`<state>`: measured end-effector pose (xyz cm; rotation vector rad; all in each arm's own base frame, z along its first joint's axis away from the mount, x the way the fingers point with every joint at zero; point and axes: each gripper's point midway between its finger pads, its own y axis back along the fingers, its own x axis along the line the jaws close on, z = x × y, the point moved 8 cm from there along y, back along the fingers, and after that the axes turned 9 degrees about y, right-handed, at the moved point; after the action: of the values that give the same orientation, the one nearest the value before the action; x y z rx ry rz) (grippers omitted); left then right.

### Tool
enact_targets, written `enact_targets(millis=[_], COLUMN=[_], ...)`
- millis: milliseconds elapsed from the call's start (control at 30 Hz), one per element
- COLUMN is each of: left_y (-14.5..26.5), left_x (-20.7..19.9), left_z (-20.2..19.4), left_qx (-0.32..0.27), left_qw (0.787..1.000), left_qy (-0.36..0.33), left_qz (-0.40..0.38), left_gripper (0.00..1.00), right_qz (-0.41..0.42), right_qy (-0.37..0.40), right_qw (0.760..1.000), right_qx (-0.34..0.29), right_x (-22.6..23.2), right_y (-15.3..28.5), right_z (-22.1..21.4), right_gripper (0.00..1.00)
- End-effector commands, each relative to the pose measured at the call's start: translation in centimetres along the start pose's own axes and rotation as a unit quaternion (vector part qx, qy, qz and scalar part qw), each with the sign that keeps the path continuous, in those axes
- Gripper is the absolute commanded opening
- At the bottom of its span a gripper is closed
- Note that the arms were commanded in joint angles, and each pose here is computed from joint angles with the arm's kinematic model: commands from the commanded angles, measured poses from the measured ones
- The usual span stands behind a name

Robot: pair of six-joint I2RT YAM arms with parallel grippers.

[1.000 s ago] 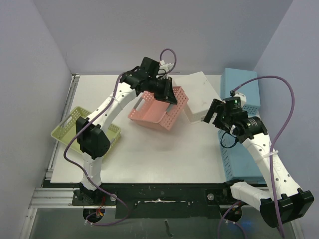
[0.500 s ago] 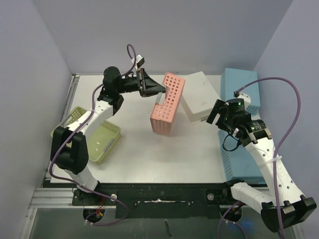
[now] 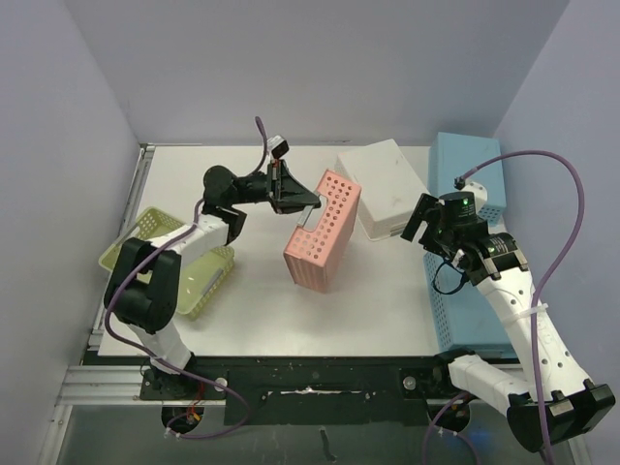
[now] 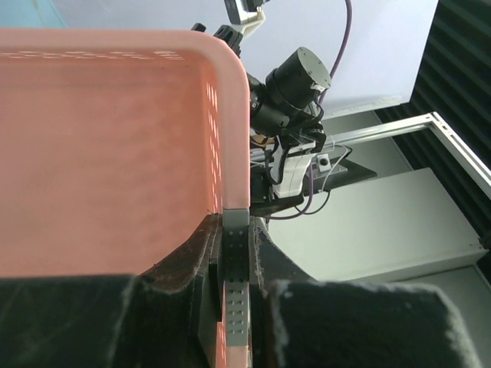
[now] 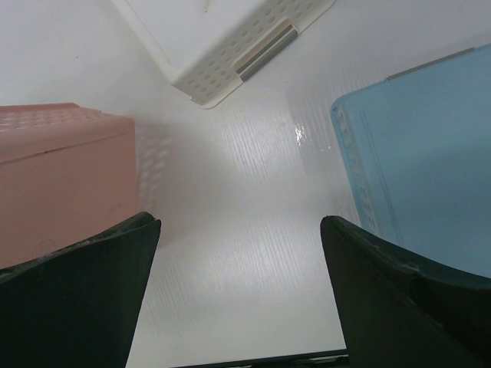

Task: Turn the large container upside down

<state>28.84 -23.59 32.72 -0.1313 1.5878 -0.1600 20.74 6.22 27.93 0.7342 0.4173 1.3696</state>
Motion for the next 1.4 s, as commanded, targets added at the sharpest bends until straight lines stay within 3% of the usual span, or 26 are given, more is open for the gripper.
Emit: enact_targets(millis=[0, 133, 300, 667, 1100, 1200, 1367], left_y=[-0.2, 0.5, 2.8, 5.8, 5.6, 5.3, 5.2], left_x=[-1.2, -0.6, 1.0, 2.2, 2.6, 3.3, 4.9], left_z=[-1.1, -0.3, 1.2, 2.5, 3.4, 3.5, 3.6], left_qx=[0.027, 0.015, -0.017, -0.06, -0.088, -0.098, -0.107], left_qw=[0.998, 0.998, 0.998, 0.996, 0.983, 0.975, 0.941], left_qy=[-0.055, -0.059, -0.052, -0.046, -0.078, -0.084, -0.113], left_qz=[-0.033, -0.012, 0.024, 0.052, 0.138, 0.182, 0.3], left_gripper=[0.04, 0.36, 0.45, 0.48, 0.48, 0.48, 0.48], right_qz=[-0.002, -0.001, -0.003, 0.004, 0.018, 0.023, 0.044], right_qy=[-0.014, -0.015, -0.015, -0.013, -0.017, -0.016, -0.011], right_qw=[1.0, 0.999, 0.999, 1.0, 1.0, 1.0, 0.999], right_qx=[-0.026, -0.028, -0.028, -0.023, -0.009, -0.003, 0.012], right_x=[-0.1, -0.1, -0.2, -0.1, 0.3, 0.5, 1.2], right_y=[0.4, 0.4, 0.5, 0.1, -0.9, -1.3, -2.1], right_z=[0.7, 0.9, 0.8, 0.4, -0.4, -0.6, -0.9], right_gripper=[0.89, 0.89, 0.89, 0.89, 0.89, 0.89, 0.89])
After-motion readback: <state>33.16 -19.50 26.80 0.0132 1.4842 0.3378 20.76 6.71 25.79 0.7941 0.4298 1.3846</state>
